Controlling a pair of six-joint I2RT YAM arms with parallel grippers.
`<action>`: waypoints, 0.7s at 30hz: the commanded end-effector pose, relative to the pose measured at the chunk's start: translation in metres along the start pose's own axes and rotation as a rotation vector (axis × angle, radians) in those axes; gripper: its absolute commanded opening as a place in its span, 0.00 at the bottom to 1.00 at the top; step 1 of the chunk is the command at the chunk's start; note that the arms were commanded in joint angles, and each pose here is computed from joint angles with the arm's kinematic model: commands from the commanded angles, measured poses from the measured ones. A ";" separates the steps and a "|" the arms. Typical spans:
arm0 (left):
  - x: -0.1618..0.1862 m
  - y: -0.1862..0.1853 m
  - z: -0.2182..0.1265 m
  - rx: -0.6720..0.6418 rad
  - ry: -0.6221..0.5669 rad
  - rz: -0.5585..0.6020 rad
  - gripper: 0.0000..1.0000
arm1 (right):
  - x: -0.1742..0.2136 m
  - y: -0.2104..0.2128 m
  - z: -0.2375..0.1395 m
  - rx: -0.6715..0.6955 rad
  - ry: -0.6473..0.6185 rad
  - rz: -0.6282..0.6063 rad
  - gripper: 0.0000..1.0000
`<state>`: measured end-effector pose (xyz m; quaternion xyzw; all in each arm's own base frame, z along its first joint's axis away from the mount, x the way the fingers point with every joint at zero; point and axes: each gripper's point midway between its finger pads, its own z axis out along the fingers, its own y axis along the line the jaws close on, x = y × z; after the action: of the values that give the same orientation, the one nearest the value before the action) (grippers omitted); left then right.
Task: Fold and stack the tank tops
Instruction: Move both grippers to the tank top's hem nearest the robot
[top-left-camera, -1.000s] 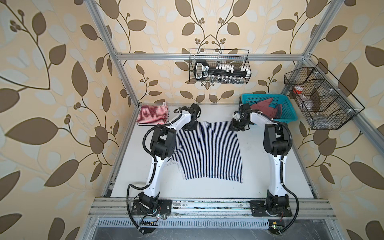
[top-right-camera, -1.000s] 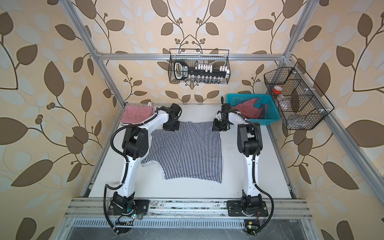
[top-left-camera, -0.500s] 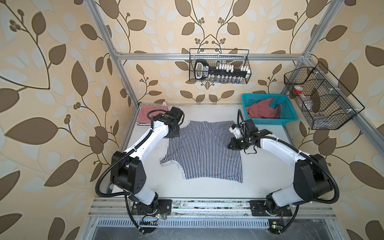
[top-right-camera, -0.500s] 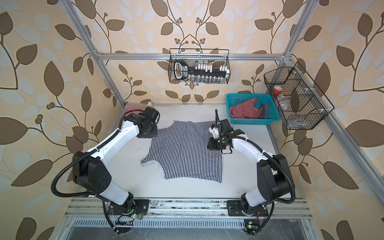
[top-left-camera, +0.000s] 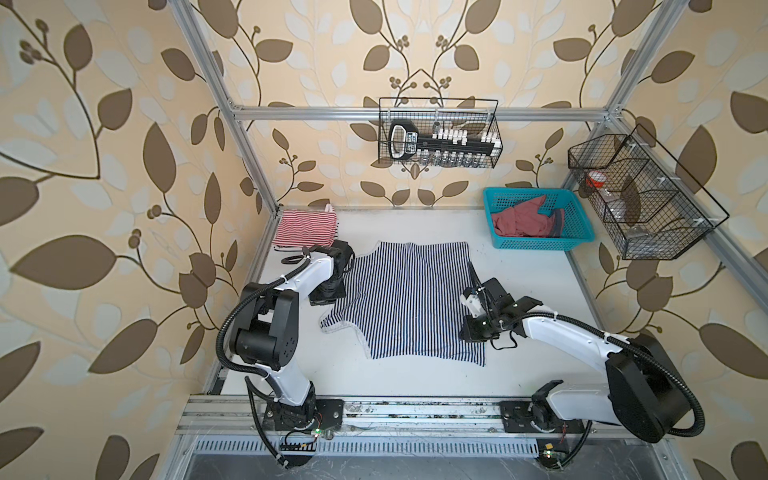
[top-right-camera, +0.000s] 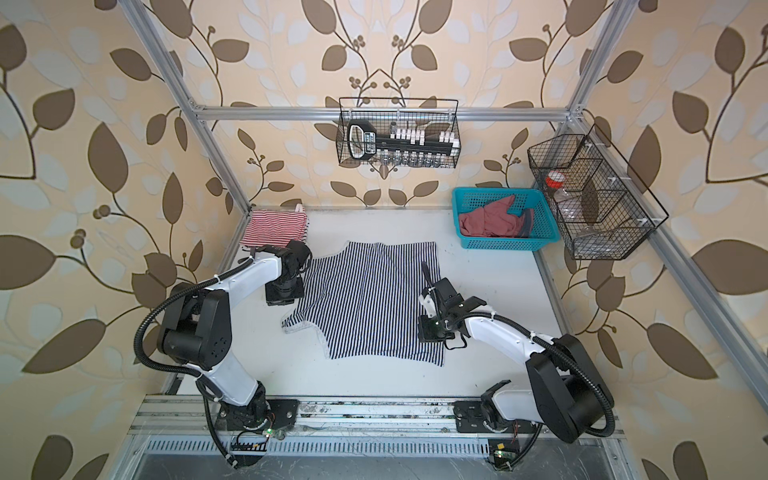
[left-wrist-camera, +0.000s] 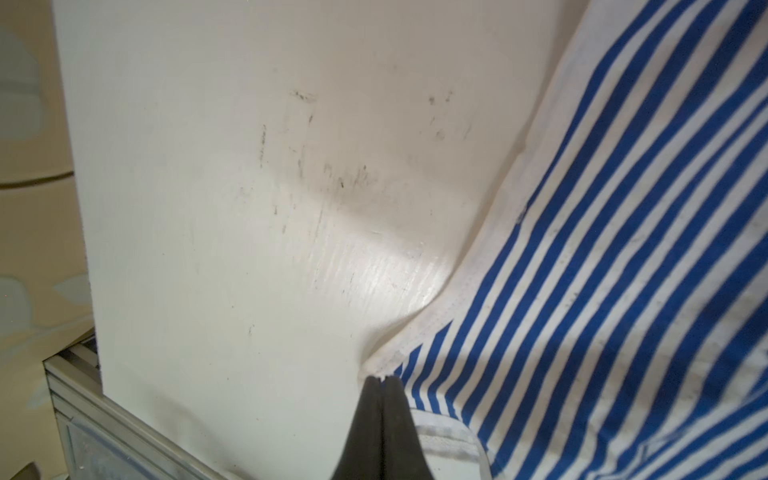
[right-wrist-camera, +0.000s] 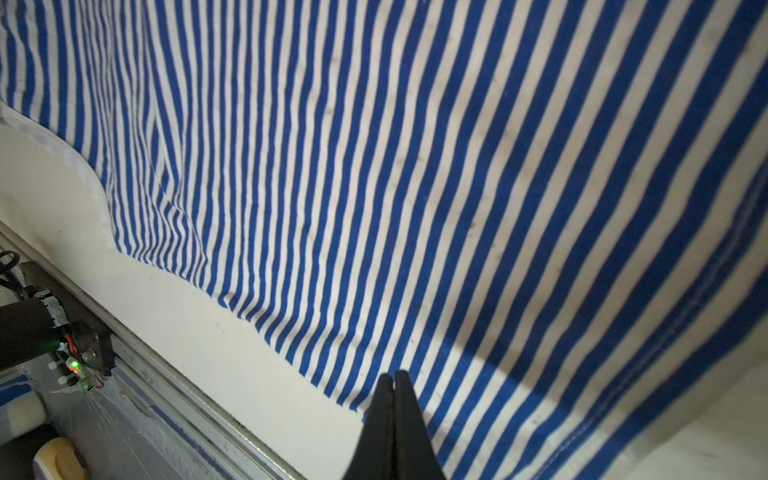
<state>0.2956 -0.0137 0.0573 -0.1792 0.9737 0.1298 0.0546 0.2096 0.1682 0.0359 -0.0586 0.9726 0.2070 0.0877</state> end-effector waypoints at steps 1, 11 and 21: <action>0.017 0.000 0.002 0.029 0.049 -0.040 0.00 | 0.005 -0.006 0.006 0.019 0.000 0.029 0.01; 0.039 0.003 0.014 0.033 0.095 -0.066 0.00 | 0.008 -0.012 0.028 0.021 0.048 0.046 0.01; 0.043 0.029 0.031 -0.167 0.123 -0.066 0.00 | 0.030 -0.031 0.041 0.087 0.123 0.081 0.04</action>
<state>0.2558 -0.0103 0.0262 -0.2138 0.9669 0.1395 -0.0017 0.2180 0.1835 0.0113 -0.0458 0.9684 0.2349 0.0709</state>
